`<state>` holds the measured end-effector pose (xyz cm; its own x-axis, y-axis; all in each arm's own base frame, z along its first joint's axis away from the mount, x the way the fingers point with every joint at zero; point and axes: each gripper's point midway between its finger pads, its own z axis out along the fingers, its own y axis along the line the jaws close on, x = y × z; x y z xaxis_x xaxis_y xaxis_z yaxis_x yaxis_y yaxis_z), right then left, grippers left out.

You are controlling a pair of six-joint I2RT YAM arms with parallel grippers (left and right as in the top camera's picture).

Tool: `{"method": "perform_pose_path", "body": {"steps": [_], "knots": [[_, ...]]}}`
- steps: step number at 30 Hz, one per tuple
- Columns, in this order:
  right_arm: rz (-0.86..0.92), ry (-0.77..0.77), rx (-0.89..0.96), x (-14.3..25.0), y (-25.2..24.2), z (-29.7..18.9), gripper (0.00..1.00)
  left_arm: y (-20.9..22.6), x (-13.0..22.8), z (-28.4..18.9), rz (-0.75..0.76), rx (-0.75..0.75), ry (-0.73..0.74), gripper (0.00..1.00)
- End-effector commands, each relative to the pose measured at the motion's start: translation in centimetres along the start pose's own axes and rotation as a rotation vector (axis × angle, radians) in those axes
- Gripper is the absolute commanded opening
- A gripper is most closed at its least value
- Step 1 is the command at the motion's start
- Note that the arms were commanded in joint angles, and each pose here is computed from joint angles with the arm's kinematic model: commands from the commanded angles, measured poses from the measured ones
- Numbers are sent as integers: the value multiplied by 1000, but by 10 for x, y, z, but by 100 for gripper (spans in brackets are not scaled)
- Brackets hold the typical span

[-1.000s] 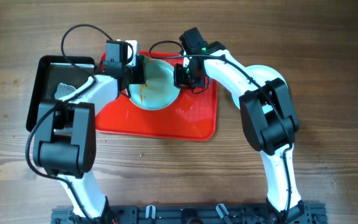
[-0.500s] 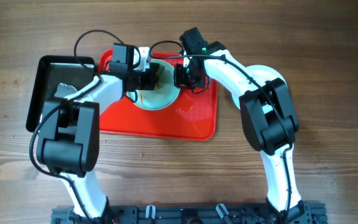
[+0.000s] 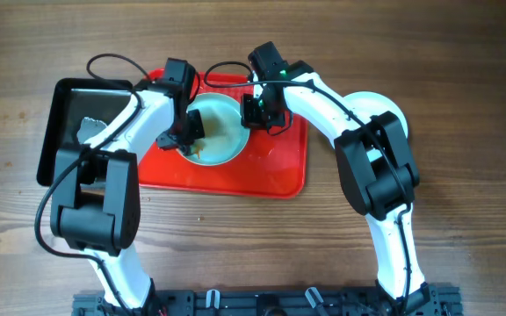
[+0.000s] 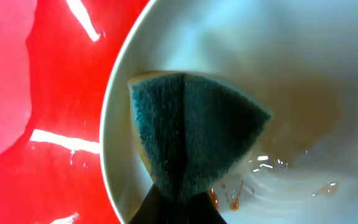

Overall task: Clean dirty plates on tray and stack at the side
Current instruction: 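Scrub the held plate with the sponge in the left gripper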

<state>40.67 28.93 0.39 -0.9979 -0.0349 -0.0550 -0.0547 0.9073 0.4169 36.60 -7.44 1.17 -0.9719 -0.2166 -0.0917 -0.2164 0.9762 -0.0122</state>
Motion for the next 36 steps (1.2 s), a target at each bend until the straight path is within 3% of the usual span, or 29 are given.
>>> {"method": "perform_pose_path", "body": {"steps": [1, 6, 11, 15, 18, 20, 24, 27, 32, 36], "knots": [[32, 27, 35, 4, -19, 13, 4, -13, 4, 5, 11, 83, 47, 4], [32, 31, 28, 5, -18, 13, 4, -45, 2, 27, 86, 215, 51, 4], [31, 30, 27, 4, -17, 13, 4, -81, 27, 44, 296, 434, 148, 4], [31, 30, 27, 4, -17, 13, 4, -116, 25, 24, 437, 673, 95, 4], [31, 31, 27, 5, -17, 13, 4, -123, 15, 21, 445, 703, 46, 4], [31, 31, 27, 5, -17, 13, 4, -109, 2, 31, 363, 598, 27, 4], [31, 31, 27, 5, -17, 13, 5, -26, -25, 60, 17, 118, -33, 4], [34, 30, 27, 4, -17, 13, 4, 13, -49, 58, -52, -89, -155, 4], [34, 30, 27, 4, -17, 13, 4, 42, -76, 46, -73, -278, -307, 4], [34, 30, 28, 4, -17, 13, 5, 38, -44, 54, 3, -248, -156, 4]]}}
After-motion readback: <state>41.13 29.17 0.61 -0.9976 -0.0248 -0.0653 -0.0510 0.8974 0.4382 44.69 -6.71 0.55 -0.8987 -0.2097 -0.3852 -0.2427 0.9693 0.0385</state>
